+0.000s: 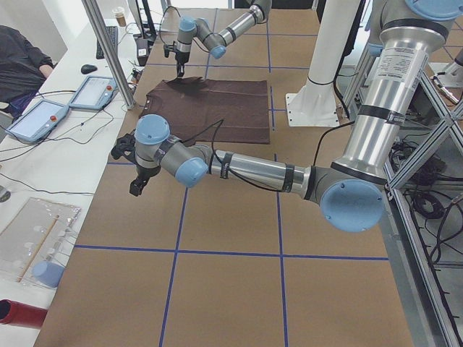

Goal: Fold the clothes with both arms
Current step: 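Fold the sleeve onto the shirt body with the right gripper while the left arm approaches, then move the left gripper to the sleeve nearest it while the right gripper withdraws, then fold the sleeve nearest the left gripper inward onto the shirt body, then move both grippers down to the hem corners nearest the robot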

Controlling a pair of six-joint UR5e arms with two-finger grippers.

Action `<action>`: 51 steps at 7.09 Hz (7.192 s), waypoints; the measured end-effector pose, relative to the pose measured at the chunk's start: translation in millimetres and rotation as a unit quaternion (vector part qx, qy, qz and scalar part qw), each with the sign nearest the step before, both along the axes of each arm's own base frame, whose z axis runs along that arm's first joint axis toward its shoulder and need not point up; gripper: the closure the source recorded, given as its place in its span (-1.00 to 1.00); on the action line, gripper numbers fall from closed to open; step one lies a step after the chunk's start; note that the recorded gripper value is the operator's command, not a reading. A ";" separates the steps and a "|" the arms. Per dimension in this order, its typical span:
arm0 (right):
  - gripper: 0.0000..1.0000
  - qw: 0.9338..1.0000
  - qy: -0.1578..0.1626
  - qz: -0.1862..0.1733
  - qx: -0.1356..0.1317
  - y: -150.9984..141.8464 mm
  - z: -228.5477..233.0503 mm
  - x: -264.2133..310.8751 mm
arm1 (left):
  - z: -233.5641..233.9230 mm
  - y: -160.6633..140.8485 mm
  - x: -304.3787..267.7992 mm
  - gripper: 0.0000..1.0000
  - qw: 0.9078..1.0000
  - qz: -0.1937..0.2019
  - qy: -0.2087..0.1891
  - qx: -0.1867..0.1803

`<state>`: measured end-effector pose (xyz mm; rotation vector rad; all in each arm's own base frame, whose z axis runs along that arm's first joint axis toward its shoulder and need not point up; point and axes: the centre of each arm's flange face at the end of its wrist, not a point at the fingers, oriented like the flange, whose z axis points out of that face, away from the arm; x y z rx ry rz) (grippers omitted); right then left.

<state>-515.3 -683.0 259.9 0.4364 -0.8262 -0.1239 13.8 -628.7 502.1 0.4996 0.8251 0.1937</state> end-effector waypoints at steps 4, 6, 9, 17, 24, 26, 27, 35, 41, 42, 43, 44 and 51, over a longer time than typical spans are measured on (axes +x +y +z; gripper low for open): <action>-1.00 0.999 0.027 0.027 0.009 8.5 1.0 -33.9 | -7.4 -8.6 6.7 -1.00 1.000 -0.005 0.004 -0.004; -1.00 0.999 0.007 0.020 -0.041 -0.1 9.0 -10.2 | -36.5 -29.9 64.9 -0.99 0.999 -0.034 0.014 -0.032; -1.00 0.986 -0.015 -0.015 -0.163 9.0 41.7 101.4 | -72.8 -29.3 205.0 -0.99 0.988 -0.121 0.075 -0.063; -1.00 0.977 -0.083 0.029 -0.196 57.9 49.8 139.2 | -70.6 -13.4 406.5 -0.97 0.971 -0.214 0.063 -0.085; -1.00 0.974 -0.073 0.010 -0.215 52.5 38.5 147.0 | -45.2 -13.7 418.0 0.28 0.972 -0.212 0.052 -0.086; -1.00 0.975 -0.072 0.008 -0.209 50.6 38.5 150.4 | -45.7 -14.1 417.8 1.00 0.973 -0.210 0.051 -0.085; -1.00 0.976 -0.070 0.006 -0.204 49.2 39.7 152.9 | -47.5 -13.7 418.3 1.00 0.974 -0.207 0.049 -0.080; -1.00 0.987 -0.051 -0.028 -0.150 50.2 56.5 174.4 | -180.7 -36.6 441.7 1.00 0.972 -0.201 0.059 -0.106; -1.00 0.989 -0.052 -0.035 -0.135 57.6 56.1 181.8 | -257.7 -47.9 543.6 -0.98 0.956 -0.216 0.109 -0.163; -1.00 0.989 -0.051 -0.035 -0.136 57.9 56.9 181.6 | -257.4 -47.2 545.9 -1.00 0.957 -0.214 0.112 -0.159; -1.00 0.989 -0.050 -0.035 -0.137 58.6 58.0 180.8 | -261.7 -46.3 545.9 -1.00 0.959 -0.209 0.120 -0.151; -1.00 0.989 -0.049 -0.034 -0.139 59.2 58.7 180.4 | -271.0 -43.8 543.9 -1.00 0.960 -0.203 0.133 -0.142; -1.00 0.981 -0.018 -0.033 -0.189 301.7 71.8 86.2 | -249.2 57.0 414.6 -1.00 0.995 -0.068 0.038 -0.069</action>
